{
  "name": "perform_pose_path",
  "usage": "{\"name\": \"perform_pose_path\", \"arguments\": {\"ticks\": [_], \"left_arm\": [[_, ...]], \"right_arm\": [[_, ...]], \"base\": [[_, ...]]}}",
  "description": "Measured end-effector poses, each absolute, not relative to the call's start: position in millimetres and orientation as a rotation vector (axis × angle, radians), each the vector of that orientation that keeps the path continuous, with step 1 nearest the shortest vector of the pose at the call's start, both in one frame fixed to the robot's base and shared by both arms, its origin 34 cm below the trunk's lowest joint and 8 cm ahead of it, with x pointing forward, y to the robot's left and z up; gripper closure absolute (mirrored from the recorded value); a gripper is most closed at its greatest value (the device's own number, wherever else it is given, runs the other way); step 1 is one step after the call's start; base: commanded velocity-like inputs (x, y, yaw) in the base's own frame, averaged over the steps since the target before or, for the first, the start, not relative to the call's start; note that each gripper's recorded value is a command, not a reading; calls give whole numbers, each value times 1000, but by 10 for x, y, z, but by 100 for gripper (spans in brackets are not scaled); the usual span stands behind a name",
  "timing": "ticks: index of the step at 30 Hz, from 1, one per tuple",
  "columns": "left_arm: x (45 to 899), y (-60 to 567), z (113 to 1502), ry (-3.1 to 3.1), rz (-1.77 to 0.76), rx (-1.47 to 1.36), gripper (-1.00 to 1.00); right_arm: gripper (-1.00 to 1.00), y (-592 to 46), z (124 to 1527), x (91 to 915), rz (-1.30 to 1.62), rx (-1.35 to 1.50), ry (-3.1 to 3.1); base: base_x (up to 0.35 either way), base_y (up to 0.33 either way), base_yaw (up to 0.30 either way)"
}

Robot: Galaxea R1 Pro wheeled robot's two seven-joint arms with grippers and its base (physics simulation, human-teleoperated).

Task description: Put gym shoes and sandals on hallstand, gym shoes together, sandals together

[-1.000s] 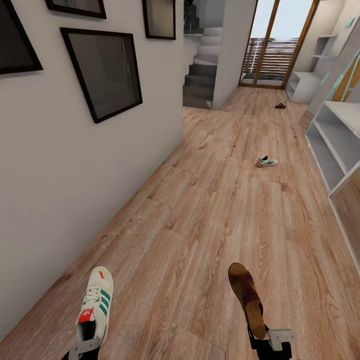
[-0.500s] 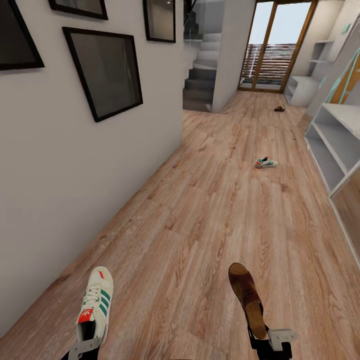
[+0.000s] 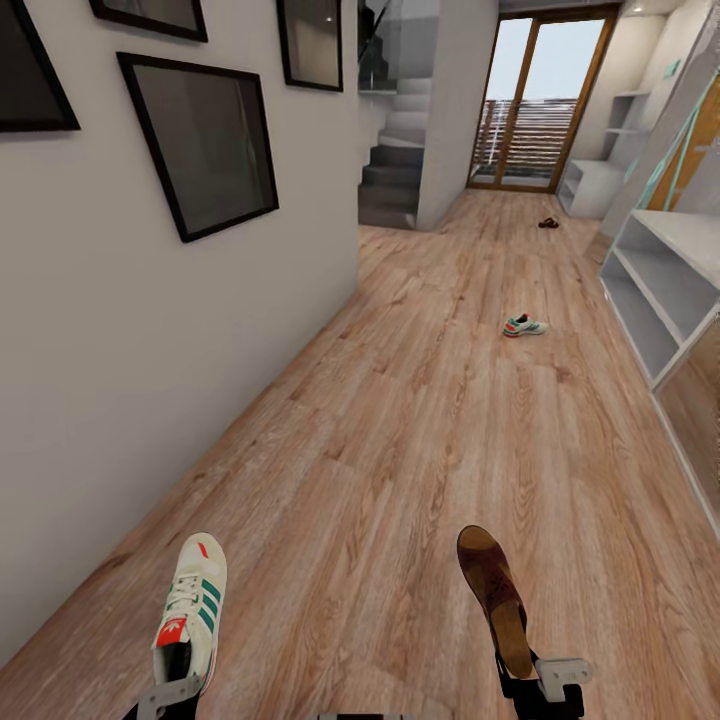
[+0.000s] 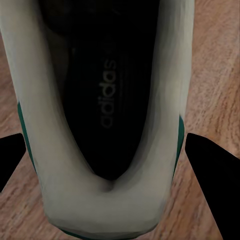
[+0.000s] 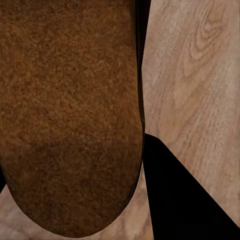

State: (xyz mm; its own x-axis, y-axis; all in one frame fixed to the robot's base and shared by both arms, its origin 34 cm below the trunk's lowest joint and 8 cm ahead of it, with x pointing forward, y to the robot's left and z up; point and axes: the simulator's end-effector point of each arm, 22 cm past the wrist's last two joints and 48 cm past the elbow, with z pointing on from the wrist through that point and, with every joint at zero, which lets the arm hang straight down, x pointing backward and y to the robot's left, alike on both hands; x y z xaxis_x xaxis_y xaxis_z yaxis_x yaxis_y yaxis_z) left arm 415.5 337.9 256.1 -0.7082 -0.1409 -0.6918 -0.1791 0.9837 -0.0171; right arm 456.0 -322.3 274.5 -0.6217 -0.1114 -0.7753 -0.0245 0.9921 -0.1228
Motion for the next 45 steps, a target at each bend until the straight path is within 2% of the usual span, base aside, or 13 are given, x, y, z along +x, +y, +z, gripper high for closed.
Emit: {"name": "perform_pose_path", "arguments": {"ticks": [45], "left_arm": [[4263,3360,2366,2296,54,-222,100]], "right_arm": [[100,-3224,2575,4645,-126,-89,2170]], "base": [[14,0,-72]]}}
